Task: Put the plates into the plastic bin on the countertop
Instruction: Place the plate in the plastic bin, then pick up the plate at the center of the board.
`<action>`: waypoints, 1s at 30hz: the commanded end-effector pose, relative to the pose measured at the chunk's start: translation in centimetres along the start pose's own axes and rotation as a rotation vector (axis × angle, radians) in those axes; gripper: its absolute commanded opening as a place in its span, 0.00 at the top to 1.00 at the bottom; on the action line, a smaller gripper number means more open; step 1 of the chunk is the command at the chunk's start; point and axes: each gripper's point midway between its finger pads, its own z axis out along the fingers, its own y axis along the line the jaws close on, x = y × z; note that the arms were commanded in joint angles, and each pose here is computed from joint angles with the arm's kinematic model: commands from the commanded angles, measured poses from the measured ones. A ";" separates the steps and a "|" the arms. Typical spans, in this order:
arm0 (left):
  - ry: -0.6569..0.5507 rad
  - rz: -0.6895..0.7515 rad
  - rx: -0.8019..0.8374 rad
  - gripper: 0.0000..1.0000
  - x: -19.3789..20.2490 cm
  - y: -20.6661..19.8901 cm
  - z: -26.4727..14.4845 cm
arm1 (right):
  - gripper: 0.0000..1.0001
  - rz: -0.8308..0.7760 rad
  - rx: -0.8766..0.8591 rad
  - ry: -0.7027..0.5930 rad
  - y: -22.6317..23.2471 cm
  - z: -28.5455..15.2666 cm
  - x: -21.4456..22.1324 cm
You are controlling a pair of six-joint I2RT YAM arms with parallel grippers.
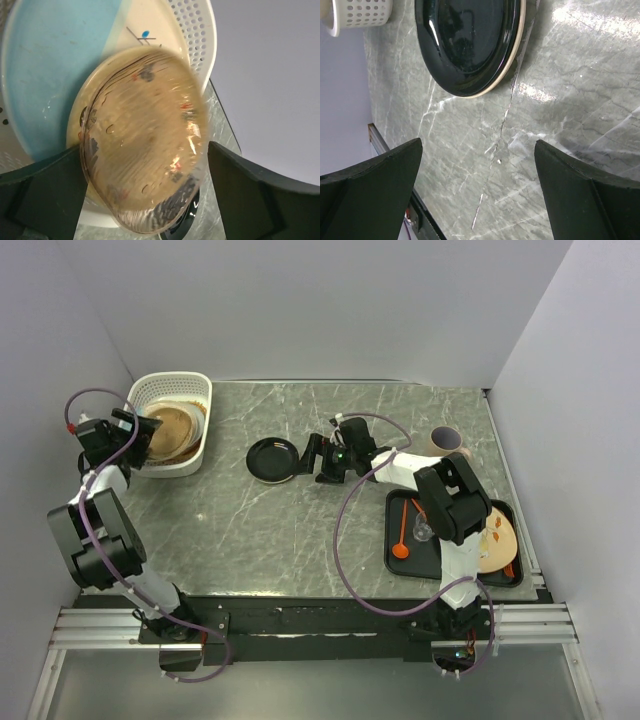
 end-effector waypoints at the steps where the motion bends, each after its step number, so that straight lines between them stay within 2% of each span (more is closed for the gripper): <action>1: -0.086 0.053 0.028 0.01 -2.0 -2.2 -2.1 | 0.00 -0.042 -0.044 -0.032 1.6 0.0 -1.4; 8: -0.141 0.087 0.017 0.01 -3.2 -3.7 -4.1 | 0.00 -0.041 -0.043 -0.035 1.6 -0.1 -1.5; 13: -0.155 0.111 -0.040 0.01 -4.3 -3.4 -4.0 | 0.00 -0.043 -0.043 -0.037 1.6 -0.2 -1.5; 15: -0.082 0.118 -0.080 0.01 -3.3 -2.1 -2.9 | 0.00 -0.043 -0.046 -0.038 1.7 -0.2 -1.5; 19: -0.031 0.105 -0.114 0.01 -3.0 -1.1 -1.3 | 0.00 -0.040 -0.049 -0.034 1.7 -0.2 -1.5; 25: -0.124 0.122 -0.194 0.01 -4.2 -0.1 -2.9 | 0.00 -0.043 -0.045 -0.039 1.7 -0.2 -1.6; 30: -0.182 0.133 -0.174 0.01 -4.8 -1.2 -4.7 | 0.00 -0.033 -0.048 -0.037 1.6 0.1 -1.6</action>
